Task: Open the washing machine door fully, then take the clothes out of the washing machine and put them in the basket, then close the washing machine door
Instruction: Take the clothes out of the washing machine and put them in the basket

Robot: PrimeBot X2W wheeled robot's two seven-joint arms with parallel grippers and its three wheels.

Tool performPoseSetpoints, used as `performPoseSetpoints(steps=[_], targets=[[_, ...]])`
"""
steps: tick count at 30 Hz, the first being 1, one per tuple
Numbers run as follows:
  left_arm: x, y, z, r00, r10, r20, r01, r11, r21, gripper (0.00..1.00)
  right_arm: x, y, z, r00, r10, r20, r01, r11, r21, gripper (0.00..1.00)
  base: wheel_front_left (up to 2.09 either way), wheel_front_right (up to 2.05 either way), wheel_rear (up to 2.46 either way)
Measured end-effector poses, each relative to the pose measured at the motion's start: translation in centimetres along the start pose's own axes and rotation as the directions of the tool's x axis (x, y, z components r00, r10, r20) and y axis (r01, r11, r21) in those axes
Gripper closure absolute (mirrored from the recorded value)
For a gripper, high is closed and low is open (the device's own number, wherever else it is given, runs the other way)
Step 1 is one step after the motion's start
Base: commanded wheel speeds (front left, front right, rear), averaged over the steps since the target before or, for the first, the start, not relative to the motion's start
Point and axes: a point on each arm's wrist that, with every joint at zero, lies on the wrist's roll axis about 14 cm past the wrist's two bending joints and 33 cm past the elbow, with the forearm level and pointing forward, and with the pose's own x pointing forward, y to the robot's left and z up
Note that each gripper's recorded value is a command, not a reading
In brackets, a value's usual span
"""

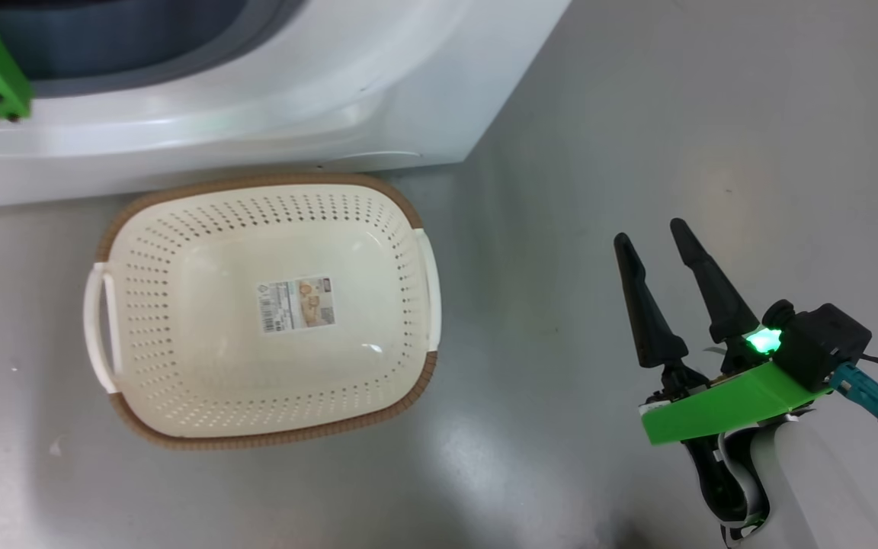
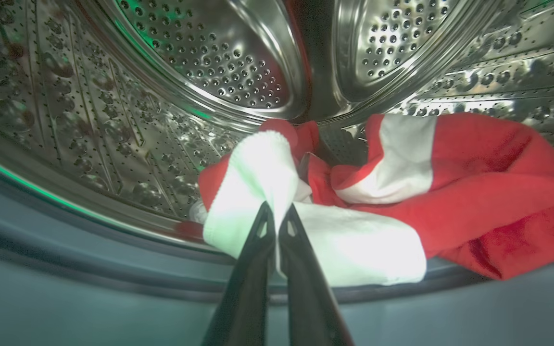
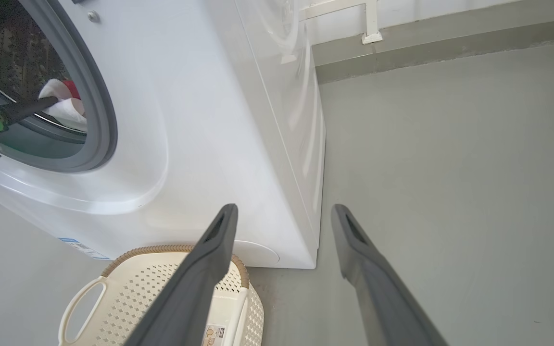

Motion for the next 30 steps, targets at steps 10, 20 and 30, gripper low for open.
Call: performPoseSetpoints(steps=[10,20,30], targets=[[-4.3,-0.1,3.1,0.984,-0.003,0.178,0.026,0.991,-0.129,1.00,0.3,1.2,1.7,0.998,0.030,0.049,-0.029,1.000,-0.007,0.00,0.00,0.00,0.00],[-10.2,-0.7,4.4,0.957,0.015,0.290,0.040,0.982,-0.184,1.00,-0.9,1.3,2.5,0.997,0.023,0.069,-0.022,1.000,-0.016,0.00,0.00,0.00,0.00],[-15.0,0.1,7.8,0.898,0.077,0.434,0.027,0.973,-0.229,1.00,-1.2,2.2,3.1,0.995,0.049,0.083,-0.046,0.998,-0.032,0.00,0.00,0.00,0.00]])
